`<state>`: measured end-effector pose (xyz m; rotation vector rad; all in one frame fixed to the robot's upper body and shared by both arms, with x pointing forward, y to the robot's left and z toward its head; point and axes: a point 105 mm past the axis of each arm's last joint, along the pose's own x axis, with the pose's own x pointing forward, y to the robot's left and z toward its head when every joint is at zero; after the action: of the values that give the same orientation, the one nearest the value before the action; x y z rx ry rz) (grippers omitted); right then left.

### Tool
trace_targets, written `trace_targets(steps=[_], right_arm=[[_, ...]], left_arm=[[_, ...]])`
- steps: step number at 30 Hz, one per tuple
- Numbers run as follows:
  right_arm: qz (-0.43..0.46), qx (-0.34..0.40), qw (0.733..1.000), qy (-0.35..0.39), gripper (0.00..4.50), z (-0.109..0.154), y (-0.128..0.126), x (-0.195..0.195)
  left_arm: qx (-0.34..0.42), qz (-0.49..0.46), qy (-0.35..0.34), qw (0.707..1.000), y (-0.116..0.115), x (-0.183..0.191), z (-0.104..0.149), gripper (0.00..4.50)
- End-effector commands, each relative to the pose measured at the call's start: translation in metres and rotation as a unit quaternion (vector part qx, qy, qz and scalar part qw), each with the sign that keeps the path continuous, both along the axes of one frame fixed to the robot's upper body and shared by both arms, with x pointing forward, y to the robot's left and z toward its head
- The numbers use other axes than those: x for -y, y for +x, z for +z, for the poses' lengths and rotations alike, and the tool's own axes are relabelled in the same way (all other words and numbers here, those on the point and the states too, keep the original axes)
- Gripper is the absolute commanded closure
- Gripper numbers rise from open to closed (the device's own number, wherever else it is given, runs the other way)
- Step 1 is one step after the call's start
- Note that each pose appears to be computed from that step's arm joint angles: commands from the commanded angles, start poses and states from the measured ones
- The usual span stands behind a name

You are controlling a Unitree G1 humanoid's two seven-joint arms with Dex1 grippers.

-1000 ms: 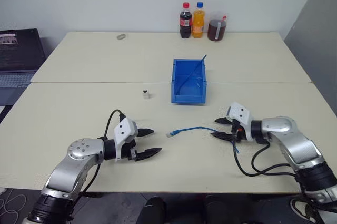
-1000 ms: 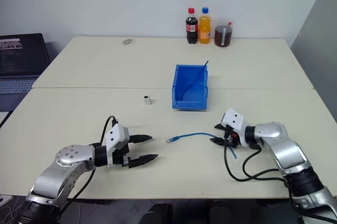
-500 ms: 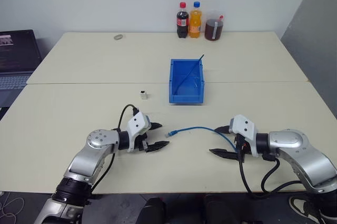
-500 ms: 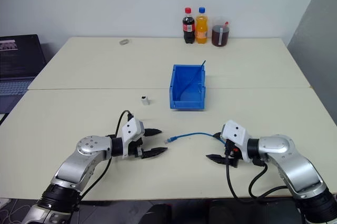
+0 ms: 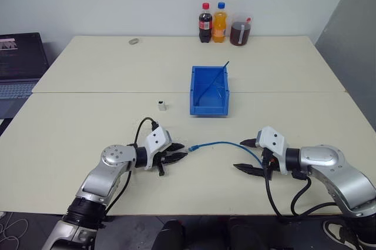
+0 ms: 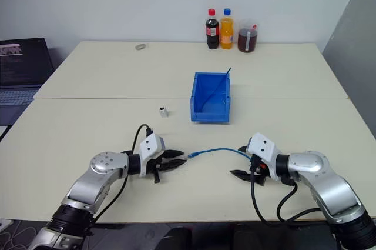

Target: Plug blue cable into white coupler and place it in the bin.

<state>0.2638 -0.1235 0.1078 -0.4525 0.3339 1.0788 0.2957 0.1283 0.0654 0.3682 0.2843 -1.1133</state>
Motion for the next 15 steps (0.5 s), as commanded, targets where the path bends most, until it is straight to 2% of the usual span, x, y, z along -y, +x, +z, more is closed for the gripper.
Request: trace_targets(steps=[1,3,13,15], right_arm=[[0.012,0.025,1.0,0.006,0.64,0.013,-0.003,-0.005],[0.011,0.025,1.0,0.006,0.64,0.013,-0.003,-0.004],[0.007,0.024,1.0,0.007,0.64,0.013,-0.002,-0.005],[0.007,0.024,1.0,0.007,0.64,0.013,-0.002,-0.005]], left_arm=[[-0.026,-0.012,0.007,1.0,-0.008,0.004,-0.011,4.17],[-0.028,-0.007,0.009,1.0,-0.008,0.002,-0.012,4.48],[-0.036,0.012,0.006,0.999,-0.005,-0.01,-0.012,4.48],[-0.035,0.022,0.007,0.999,-0.003,-0.015,-0.012,4.13]])
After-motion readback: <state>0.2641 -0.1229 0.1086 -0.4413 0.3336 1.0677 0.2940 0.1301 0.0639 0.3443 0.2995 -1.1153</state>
